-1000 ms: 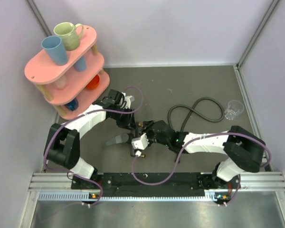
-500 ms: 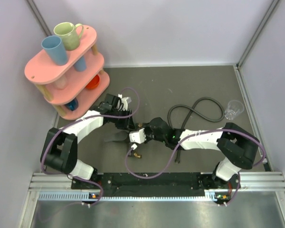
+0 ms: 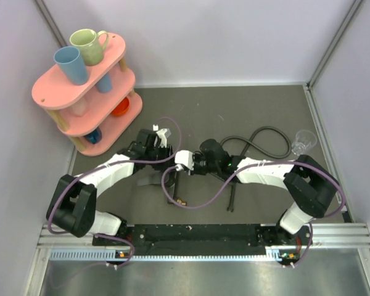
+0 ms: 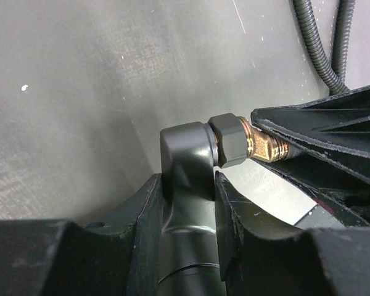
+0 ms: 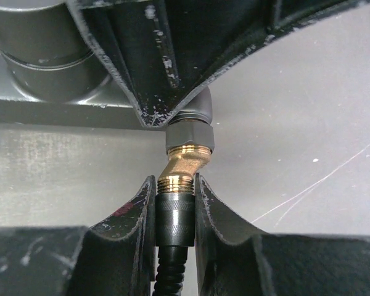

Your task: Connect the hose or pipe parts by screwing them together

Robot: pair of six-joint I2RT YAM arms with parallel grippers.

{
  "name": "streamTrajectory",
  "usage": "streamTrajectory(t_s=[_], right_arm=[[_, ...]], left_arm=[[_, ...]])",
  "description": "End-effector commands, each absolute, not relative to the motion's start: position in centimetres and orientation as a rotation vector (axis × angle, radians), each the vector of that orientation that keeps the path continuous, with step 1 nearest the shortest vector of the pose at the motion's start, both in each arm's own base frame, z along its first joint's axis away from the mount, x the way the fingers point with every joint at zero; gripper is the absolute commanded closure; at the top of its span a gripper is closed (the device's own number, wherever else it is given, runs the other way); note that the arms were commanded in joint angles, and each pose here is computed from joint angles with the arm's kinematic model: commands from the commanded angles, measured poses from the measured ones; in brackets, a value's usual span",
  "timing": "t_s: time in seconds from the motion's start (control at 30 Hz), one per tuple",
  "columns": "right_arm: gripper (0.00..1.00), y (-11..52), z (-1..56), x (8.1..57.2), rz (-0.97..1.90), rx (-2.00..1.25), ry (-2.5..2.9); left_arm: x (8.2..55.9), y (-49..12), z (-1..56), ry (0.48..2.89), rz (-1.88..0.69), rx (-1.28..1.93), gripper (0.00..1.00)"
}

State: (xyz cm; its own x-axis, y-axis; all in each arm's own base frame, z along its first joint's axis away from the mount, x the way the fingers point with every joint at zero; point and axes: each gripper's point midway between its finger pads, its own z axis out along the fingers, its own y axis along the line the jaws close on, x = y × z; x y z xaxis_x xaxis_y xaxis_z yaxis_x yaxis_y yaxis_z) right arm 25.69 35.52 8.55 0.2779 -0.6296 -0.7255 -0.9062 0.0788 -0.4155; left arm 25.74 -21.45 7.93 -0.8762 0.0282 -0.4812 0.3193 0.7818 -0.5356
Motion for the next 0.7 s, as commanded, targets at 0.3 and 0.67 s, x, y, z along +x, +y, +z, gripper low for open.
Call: streamTrajectory(t_s=[0.3, 0.67], right_arm=[[1.00, 39.1, 11.7, 24.9, 1.035, -1.381, 1.738], [1.00, 39.7, 12.7, 23.2, 1.544, -1.130, 1.961]], left_arm=[[27.1, -25.8, 14.9, 2.044, -0.992, 0.451, 1.00], [27.7, -24.7, 15.1, 1.951, -0.919, 0.391, 1.00]])
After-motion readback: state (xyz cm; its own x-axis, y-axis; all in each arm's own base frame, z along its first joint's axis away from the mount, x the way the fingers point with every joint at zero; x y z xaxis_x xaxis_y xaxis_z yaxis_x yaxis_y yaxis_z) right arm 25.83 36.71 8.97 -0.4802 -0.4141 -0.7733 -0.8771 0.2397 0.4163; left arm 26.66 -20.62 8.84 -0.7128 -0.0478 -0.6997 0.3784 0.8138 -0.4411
